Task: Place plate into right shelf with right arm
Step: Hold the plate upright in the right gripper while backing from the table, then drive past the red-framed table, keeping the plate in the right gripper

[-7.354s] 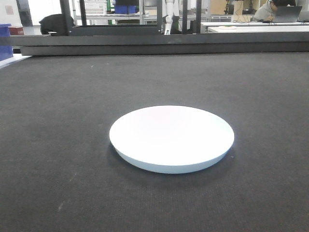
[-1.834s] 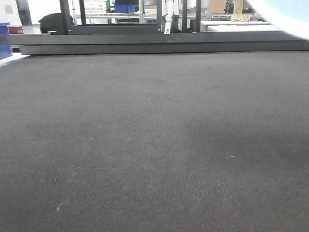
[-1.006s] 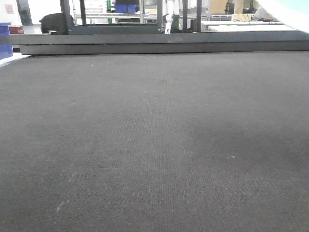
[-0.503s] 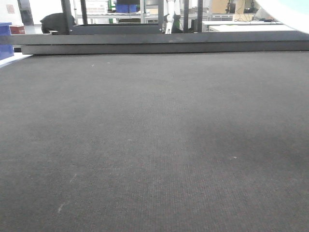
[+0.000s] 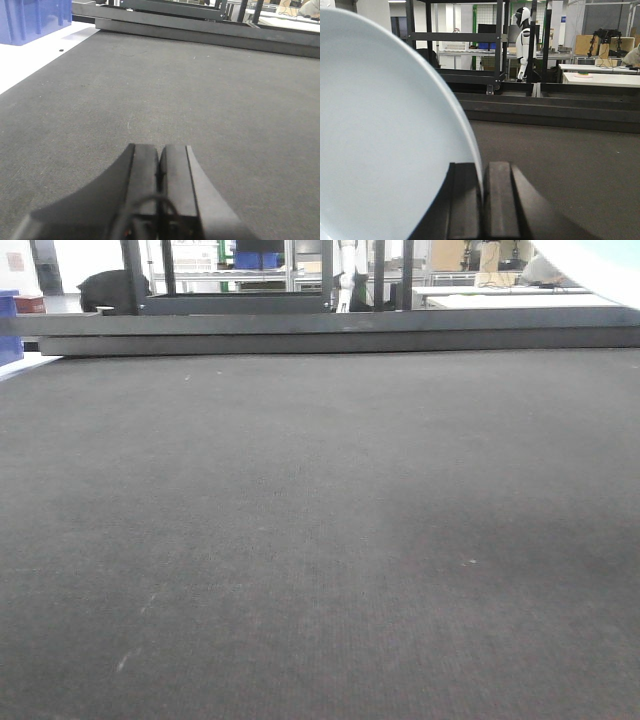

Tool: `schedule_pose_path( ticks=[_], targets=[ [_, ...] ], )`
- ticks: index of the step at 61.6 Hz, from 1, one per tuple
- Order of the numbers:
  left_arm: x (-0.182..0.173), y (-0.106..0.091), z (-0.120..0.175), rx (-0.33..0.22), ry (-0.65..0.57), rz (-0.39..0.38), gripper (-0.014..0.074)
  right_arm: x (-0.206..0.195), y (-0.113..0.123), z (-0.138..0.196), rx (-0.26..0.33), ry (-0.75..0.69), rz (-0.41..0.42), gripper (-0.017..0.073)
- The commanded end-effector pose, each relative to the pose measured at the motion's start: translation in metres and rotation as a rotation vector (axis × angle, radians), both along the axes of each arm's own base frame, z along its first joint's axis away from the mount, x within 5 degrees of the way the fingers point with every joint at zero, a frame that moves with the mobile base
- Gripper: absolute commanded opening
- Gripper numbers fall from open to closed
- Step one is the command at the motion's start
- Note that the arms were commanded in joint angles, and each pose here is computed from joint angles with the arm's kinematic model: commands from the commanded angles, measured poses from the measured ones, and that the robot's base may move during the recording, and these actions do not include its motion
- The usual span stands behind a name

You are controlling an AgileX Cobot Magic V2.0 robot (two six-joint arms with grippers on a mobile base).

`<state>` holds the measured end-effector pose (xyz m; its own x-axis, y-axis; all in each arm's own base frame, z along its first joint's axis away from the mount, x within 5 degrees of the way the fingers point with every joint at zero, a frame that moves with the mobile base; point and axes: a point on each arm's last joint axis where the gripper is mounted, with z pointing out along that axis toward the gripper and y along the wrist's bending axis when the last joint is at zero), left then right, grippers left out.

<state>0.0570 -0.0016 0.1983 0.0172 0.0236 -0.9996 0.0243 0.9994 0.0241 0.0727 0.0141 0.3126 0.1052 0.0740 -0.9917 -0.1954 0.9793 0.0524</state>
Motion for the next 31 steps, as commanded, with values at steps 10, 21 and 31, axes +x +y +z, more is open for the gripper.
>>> schedule_pose_path(
  ticks=[10,21,31],
  targets=[
    [-0.0008,0.001,0.0052,-0.018,-0.089,0.009,-0.0128,-0.0024,-0.0018,0.0184,0.029,-0.123,-0.015,0.0054],
    [-0.0008,0.001,0.0052,-0.018,-0.089,0.009,-0.0128,-0.0024,-0.0018,0.0184,0.029,-0.123,-0.015,0.0054],
    [-0.0008,0.001,0.0052,-0.018,-0.089,0.009,-0.0128,-0.0024,-0.0018,0.0184,0.029,-0.123,-0.015,0.0054]
  ],
)
